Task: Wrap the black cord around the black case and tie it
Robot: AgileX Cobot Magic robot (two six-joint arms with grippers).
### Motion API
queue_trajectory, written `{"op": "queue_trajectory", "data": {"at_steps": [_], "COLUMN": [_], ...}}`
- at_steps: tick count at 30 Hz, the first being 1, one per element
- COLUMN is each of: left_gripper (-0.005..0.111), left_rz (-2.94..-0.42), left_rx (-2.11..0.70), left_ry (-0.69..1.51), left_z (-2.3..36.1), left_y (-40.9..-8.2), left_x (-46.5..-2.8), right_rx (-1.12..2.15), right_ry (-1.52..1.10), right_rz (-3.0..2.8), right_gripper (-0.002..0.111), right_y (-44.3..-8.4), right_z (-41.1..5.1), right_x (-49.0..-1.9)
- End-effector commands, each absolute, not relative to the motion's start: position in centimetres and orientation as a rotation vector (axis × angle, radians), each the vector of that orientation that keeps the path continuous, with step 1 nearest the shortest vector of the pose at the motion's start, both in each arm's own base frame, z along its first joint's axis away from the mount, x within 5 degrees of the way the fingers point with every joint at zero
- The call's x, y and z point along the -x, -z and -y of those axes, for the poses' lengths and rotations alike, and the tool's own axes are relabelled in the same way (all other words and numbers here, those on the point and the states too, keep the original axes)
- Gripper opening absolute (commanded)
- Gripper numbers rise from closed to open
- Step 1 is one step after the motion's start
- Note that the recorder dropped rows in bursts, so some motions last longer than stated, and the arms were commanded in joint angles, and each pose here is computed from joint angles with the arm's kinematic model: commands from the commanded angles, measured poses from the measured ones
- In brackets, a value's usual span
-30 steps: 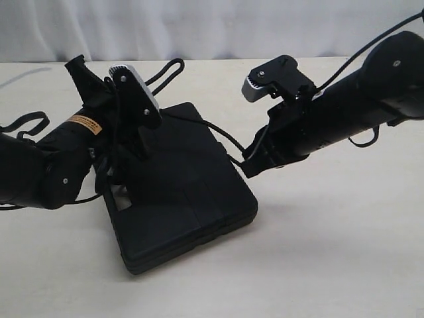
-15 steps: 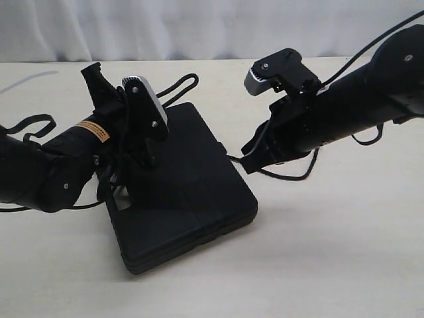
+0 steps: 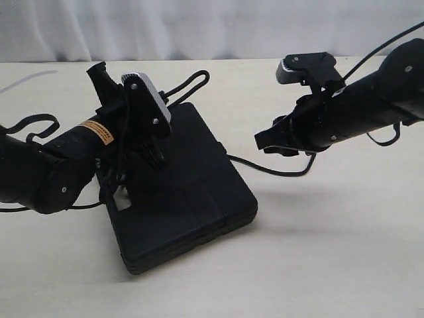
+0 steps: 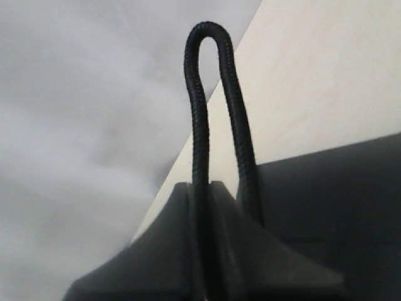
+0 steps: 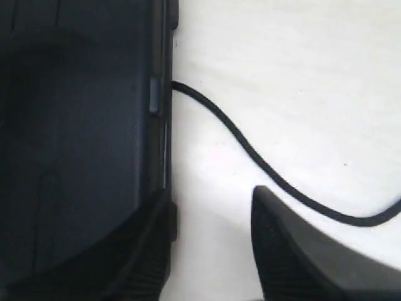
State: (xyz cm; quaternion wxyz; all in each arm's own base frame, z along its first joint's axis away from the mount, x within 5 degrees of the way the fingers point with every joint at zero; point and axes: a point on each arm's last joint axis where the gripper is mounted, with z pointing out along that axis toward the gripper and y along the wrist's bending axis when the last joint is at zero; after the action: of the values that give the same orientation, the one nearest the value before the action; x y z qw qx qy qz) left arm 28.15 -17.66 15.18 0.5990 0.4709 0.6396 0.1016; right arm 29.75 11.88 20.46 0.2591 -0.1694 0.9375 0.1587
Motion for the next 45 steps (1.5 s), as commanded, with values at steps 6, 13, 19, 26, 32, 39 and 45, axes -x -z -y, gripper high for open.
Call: {"op": "queue_trajectory", "data": {"at_steps": [6,13,19,26,32,39,45], "left_gripper": [0.011,0.015,0.015,0.015,0.015,0.015,0.015], "left_rz": [-1.503,-1.575,-1.570,-1.700,-2.026,-2.029,-2.087], "left_rx": [-1.083,-0.937,-0.972,-1.081,-1.190,-1.284,-1.297], "left_ry": [0.135,0.096,0.086,0.053,0.019,-0.036,-0.018], "left_z": [19.5,18.5,18.4,18.3,18.0,18.0,18.0], "left_y": [-15.0,-15.1,-15.0,-15.4,-17.7,-18.8,-18.7], "left_x": [-26.9,-27.7,-27.7,-27.7,-29.2,-30.0,-29.7], "right_rx": [0.561,0.461,0.440,0.415,0.578,0.673,0.673], "right_ry": [-0.598,-0.659,-0.696,-0.651,-0.684,-0.566,-0.482], "right_rz": [-2.299,-2.296,-2.273,-2.241,-2.435,-2.501,-2.478], "right_gripper": [0.046,0.046,0.046,0.046,0.046,0.046,0.046], "right_y": [-21.7,-21.7,-21.0,-22.1,-23.2,-22.1,-20.7], "right_z": [-17.1,-17.2,-17.6,-17.1,-16.8,-16.3,-15.7], "right_x": [-28.9,-29.2,-29.7,-31.4,-33.2,-33.2,-33.0]}}
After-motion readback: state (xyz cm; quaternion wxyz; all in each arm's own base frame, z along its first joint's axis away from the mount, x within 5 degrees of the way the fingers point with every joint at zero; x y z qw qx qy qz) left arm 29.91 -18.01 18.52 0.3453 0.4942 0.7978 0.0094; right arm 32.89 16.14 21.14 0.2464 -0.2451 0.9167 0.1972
